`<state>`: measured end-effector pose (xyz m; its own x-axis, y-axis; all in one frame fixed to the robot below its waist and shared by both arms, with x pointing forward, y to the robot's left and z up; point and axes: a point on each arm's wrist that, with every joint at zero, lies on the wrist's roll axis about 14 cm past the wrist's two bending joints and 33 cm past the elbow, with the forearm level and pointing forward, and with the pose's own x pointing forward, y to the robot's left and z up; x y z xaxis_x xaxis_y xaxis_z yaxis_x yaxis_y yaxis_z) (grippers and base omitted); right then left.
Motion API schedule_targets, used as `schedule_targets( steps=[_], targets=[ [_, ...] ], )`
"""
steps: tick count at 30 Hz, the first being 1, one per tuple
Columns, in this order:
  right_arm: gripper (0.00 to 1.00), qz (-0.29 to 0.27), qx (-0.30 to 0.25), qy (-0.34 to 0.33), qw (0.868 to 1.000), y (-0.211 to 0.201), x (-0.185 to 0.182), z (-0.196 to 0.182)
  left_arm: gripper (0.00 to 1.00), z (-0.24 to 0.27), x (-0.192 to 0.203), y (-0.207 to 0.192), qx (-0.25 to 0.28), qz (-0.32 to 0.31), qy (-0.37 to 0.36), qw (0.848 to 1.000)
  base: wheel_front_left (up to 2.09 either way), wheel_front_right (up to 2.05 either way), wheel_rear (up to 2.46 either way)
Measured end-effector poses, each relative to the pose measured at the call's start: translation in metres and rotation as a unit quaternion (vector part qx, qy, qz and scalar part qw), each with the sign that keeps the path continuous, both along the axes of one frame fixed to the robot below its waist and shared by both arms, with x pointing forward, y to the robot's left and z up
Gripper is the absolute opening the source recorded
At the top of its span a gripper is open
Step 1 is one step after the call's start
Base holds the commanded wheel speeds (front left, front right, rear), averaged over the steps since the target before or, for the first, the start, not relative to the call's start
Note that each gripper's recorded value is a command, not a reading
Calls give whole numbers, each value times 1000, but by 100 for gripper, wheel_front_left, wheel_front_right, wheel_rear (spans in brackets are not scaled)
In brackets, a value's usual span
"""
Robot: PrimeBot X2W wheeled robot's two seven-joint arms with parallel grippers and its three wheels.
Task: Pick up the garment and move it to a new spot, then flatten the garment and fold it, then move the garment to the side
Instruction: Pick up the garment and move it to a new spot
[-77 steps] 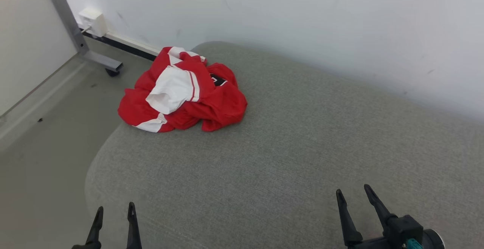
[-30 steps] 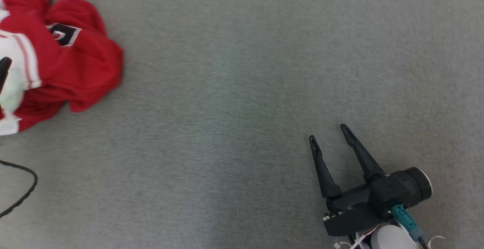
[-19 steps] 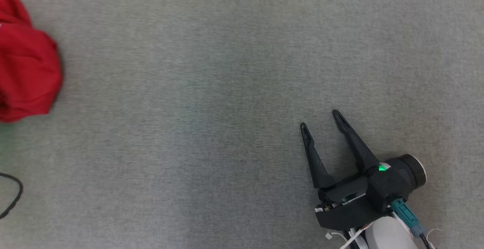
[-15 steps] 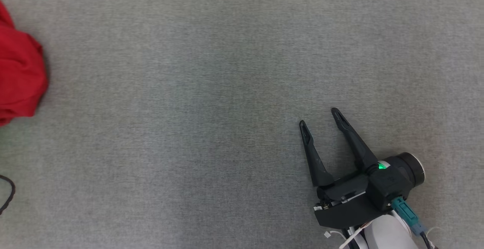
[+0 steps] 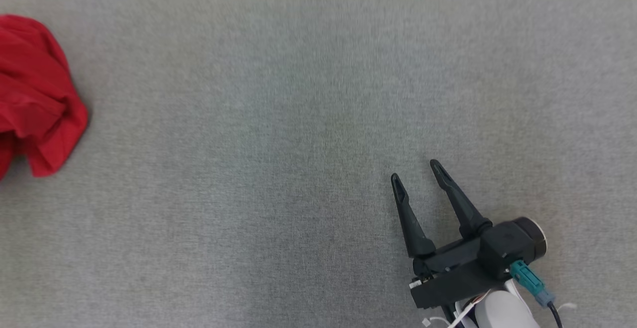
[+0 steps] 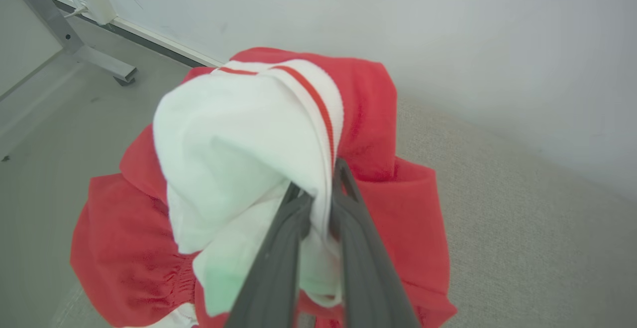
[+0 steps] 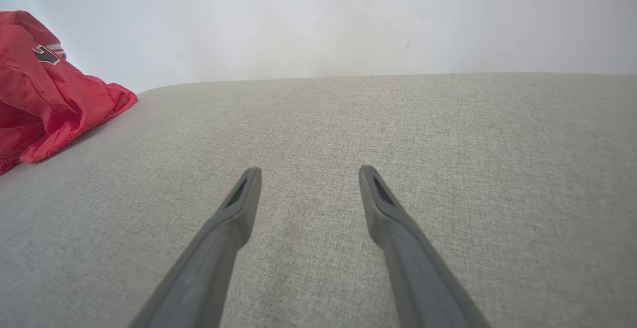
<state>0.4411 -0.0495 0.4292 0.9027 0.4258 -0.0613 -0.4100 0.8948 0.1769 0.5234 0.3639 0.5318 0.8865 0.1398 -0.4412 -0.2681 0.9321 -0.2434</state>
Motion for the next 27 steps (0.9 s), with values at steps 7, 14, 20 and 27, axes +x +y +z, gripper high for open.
schedule_targets(
  steps=[7, 14, 20, 27],
  targets=[
    [100, -1, 24, -30, 999, 2, -15, 36, 0, 97, -5, -17, 36, -31, -119, 992, 0, 0, 0],
    [100, -16, 25, -54, 998, -9, -33, 60, 0, 167, -7, -83, 41, -104, -221, 969, 0, 0, 0],
    [100, -58, 16, -61, 996, -38, -54, 68, 0, 203, -10, -178, 11, -220, -271, 937, 0, 0, 0],
    [100, -112, 4, -71, 991, -75, -72, 75, 0, 202, -25, -299, -42, -353, -292, 888, 0, 0, 0]
  ],
)
